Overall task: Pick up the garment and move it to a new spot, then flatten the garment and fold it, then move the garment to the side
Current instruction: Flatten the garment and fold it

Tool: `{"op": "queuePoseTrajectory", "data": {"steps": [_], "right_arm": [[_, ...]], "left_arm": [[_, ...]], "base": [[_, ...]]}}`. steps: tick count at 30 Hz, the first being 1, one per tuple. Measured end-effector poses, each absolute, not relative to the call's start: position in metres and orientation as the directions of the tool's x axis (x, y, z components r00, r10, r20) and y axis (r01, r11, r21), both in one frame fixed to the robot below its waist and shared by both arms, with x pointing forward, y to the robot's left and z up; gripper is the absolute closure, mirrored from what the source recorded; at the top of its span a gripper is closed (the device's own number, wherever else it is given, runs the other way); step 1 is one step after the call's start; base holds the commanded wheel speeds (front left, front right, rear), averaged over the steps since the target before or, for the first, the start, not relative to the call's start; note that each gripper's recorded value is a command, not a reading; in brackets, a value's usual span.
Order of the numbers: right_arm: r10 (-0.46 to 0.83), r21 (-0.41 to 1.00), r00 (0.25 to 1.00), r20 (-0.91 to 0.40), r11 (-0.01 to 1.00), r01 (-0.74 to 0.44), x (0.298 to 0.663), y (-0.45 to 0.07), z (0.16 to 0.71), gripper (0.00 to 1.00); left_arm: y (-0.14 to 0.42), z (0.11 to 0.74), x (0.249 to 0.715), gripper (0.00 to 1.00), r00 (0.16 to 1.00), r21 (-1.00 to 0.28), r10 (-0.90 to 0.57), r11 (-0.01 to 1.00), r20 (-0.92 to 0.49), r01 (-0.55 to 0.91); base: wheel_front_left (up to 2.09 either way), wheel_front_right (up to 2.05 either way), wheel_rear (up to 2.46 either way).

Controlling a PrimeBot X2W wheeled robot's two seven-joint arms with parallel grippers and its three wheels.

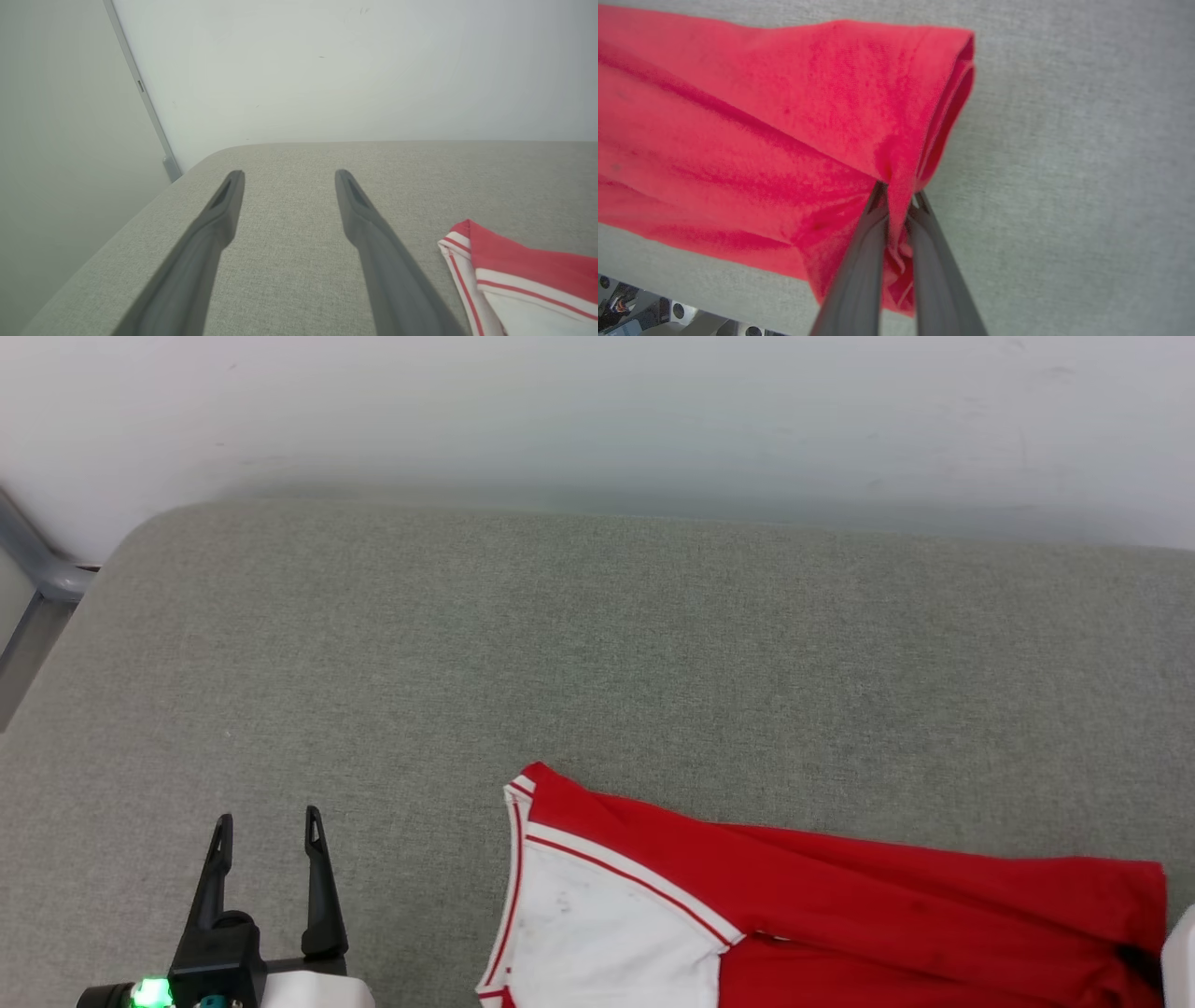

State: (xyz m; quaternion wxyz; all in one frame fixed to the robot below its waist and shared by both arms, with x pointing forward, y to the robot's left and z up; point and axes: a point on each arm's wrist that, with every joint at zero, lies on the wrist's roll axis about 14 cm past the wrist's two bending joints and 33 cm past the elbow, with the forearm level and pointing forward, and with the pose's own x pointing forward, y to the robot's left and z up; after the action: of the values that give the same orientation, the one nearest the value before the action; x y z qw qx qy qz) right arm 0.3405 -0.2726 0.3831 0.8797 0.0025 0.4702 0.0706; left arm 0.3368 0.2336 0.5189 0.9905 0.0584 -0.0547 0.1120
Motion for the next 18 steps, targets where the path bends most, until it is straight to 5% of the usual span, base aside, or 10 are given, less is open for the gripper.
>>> {"op": "queuePoseTrajectory", "data": {"steps": [10, 18], "right_arm": [[-0.043, -0.051, 0.549, -0.835, 0.999, 0.000, 0.333, -0.336, 0.389, 1.00], [0.051, 0.042, 0.627, -0.777, 0.999, -0.029, 0.345, -0.308, 0.410, 1.00]], "left_arm": [[0.230, 0.516, 0.336, 0.00, 0.975, 0.128, 0.189, 0.971, 0.113, -0.203], [0.225, 0.513, 0.332, 0.00, 0.979, 0.129, 0.176, 0.973, 0.107, -0.190]], "base": [[0.00, 0.00, 0.00], [0.00, 0.00, 0.00]]}}
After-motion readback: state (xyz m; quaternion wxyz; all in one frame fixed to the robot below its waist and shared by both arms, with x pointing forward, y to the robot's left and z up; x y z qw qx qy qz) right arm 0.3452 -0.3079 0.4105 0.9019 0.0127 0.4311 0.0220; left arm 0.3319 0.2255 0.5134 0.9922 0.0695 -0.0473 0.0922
